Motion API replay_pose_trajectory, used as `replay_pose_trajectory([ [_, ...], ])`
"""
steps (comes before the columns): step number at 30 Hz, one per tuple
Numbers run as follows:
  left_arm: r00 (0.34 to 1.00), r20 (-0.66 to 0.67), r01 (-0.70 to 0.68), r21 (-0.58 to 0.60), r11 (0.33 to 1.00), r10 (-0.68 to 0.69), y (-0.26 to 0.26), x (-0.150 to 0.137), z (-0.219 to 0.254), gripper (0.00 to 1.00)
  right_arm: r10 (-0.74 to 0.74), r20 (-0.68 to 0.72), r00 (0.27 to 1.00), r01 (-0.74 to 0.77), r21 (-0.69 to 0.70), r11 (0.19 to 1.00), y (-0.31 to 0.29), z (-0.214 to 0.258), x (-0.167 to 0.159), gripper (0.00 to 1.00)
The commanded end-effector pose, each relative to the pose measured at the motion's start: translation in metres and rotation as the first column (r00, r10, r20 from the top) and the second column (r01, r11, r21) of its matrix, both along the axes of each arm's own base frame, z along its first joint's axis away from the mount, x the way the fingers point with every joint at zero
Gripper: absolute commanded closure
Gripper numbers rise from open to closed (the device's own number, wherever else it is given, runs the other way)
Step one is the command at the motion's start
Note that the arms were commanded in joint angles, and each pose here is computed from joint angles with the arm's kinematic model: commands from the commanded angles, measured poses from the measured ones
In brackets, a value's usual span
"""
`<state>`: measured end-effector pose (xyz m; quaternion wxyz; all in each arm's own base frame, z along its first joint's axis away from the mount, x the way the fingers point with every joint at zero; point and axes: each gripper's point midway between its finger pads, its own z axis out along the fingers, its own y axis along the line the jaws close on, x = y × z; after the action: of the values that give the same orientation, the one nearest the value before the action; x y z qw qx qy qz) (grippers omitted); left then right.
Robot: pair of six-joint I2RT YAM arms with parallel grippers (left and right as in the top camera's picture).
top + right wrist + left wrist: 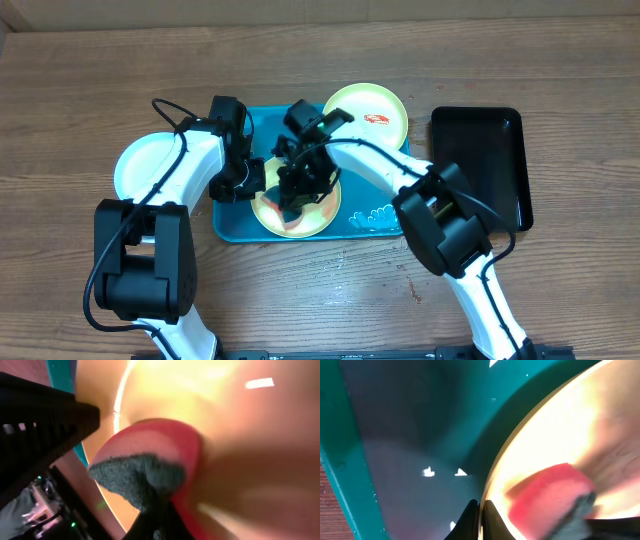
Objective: Clean dirty plates on tray and stack at the side
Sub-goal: 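Lift the sponge off the plate and move right gripper to upper right, then lift the yellow plate with left gripper and stack it on the white plate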
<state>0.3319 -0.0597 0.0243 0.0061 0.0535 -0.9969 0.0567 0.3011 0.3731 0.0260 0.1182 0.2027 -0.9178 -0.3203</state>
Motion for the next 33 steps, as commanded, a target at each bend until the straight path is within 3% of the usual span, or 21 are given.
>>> replay_pose_trajectory([
  [1, 1.000, 0.009, 0.026, -0.010, 1.000, -0.026, -0.003, 0.003, 0.000, 0.96, -0.038, 0.034, 0.999, 0.036, 0.058, 0.998, -0.013, 0.023, 0.029, 0.96],
  [12, 0.997, 0.019, 0.071, -0.010, 0.997, -0.070, -0.003, 0.003, 0.005, 0.96, -0.151, 0.185, 0.971, 0.123, 0.158, 0.980, -0.073, 0.119, 0.074, 0.96],
  [19, 0.991, 0.103, 0.081, -0.001, 0.997, -0.081, -0.002, 0.008, 0.032, 0.96, -0.236, 0.315, 0.919, 0.184, 0.187, 0.965, -0.111, 0.178, 0.087, 0.96],
  [25, 0.970, 0.230, 0.051, 0.120, 0.991, -0.078, 0.020, 0.015, 0.072, 0.96, -0.282, 0.386, 0.878, 0.241, 0.151, 0.959, -0.139, 0.195, 0.095, 0.96],
  [33, 0.914, 0.400, -0.075, 0.331, 0.941, -0.068, 0.063, 0.017, 0.133, 0.96, -0.303, 0.376, 0.876, 0.272, 0.135, 0.953, -0.152, 0.193, 0.098, 0.96],
])
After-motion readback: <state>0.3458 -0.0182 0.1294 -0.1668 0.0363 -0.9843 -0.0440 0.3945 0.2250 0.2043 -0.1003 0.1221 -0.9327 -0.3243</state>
